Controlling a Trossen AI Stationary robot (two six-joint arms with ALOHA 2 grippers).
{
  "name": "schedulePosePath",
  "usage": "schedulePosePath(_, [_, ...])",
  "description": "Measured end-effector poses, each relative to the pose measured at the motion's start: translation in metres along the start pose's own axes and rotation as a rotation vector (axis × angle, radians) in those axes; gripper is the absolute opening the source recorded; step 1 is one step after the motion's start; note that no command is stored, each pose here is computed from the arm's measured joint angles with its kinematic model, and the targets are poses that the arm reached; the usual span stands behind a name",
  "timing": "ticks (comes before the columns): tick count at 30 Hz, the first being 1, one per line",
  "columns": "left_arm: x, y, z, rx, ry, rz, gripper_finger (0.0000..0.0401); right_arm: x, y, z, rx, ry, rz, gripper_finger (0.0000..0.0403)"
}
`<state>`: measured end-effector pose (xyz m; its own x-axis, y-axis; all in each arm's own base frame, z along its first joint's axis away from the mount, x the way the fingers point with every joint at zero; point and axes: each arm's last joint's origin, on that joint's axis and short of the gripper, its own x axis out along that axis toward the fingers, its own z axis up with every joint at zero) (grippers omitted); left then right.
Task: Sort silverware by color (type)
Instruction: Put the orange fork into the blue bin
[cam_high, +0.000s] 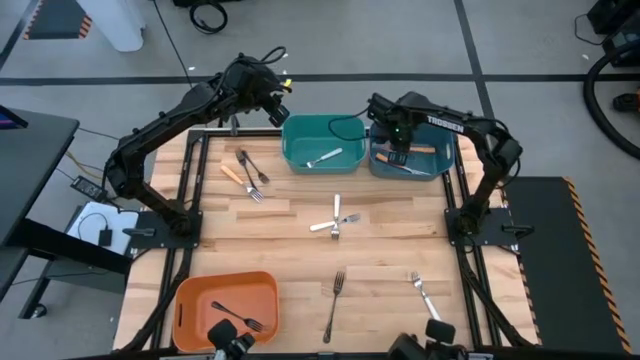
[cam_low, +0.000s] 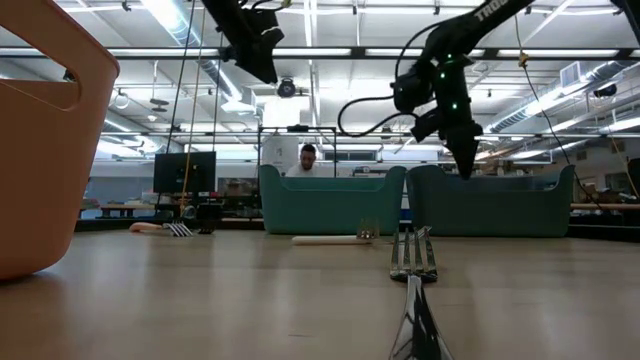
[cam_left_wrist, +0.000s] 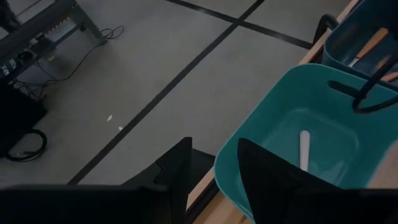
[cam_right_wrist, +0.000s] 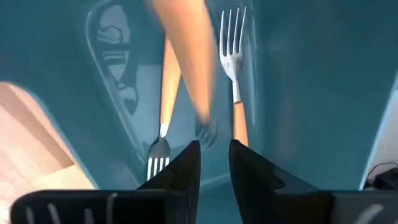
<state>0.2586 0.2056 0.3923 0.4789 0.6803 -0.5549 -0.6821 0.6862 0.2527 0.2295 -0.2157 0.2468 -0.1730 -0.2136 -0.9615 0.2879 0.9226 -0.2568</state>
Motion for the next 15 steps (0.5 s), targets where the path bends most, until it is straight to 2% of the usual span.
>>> schedulePosePath(8, [0.0, 0.002, -0.001, -0.003, 0.007, 0.006, 0.0139, -0.003, -0.008, 0.003, 0.035, -0.016, -0.178, 0.0093])
schedulePosePath(15, [0.0, 0.002, -0.012, 0.024, 0.121, -0.005, 0.0139, -0.031, -0.009, -0.014, 0.101, -0.105, -0.224, 0.0093])
